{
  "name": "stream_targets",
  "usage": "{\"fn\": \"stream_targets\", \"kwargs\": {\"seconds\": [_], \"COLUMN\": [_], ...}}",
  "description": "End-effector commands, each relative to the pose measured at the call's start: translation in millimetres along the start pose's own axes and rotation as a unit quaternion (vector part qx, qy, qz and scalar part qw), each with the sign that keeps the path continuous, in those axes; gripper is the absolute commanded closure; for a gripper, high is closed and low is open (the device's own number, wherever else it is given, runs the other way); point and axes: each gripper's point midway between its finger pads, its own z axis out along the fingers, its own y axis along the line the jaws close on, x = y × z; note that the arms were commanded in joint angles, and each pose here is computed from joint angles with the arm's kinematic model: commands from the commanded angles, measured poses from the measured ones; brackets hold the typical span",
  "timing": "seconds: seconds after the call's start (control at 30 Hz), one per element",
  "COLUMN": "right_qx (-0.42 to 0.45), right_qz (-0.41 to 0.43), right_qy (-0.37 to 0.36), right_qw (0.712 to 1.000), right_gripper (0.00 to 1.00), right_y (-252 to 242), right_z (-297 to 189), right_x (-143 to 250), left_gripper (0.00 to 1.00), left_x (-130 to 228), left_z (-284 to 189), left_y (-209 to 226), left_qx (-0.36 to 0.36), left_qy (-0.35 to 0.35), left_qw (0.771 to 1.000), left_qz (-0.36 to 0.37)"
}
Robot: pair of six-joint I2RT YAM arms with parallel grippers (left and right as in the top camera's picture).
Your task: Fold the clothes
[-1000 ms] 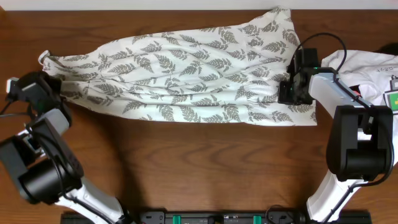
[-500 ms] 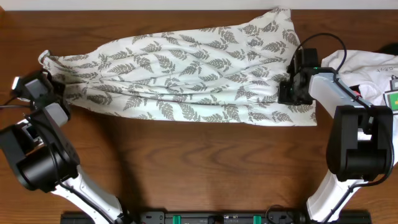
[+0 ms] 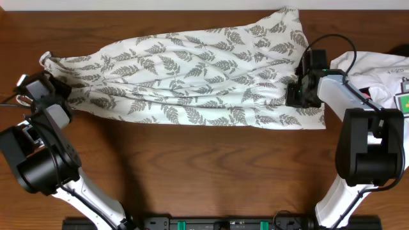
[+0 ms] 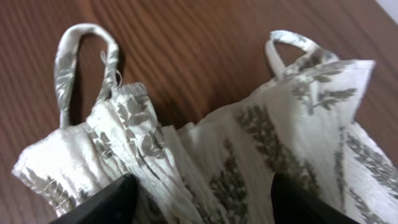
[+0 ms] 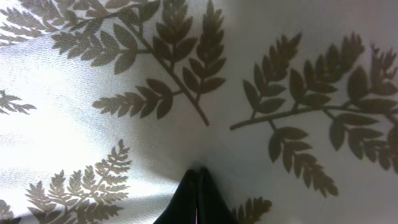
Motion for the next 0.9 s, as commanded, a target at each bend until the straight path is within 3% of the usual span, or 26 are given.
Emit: {"fn": "stream_targets", "kwargs": {"seconds": [0.0,0.23,0.37,0.87], "right_qx": [0.032,0.032,0.033,0.043], "right_qz": [0.017,0.017,0.017,0.024], "right_qy": [0.085,0.085,0.087,0.112], "right_qw": [0.996,0.996,0.996,0.992], "right_gripper": [0.99,0.99,0.99,0.99], "right_y": [-20,-20,-20,-25], "right_z": [36,36,35,33], "right_x": [50,50,51,63], "left_gripper": [0.30,0.31,0.37,0.37], "left_x": [-32,-48,-23,77], "left_z": [-17,-60,-66,-32], "left_y": [-19,-24,-25,0], "left_qx": [0.026,0.019,0.015,-0.029], "left_qy": [-0.032,-0.014,0.035,0.172], "left_qw": [0.999,0.999,0.997,0.979], "left_qz": [0.020,0.042,0.072,0.110]}}
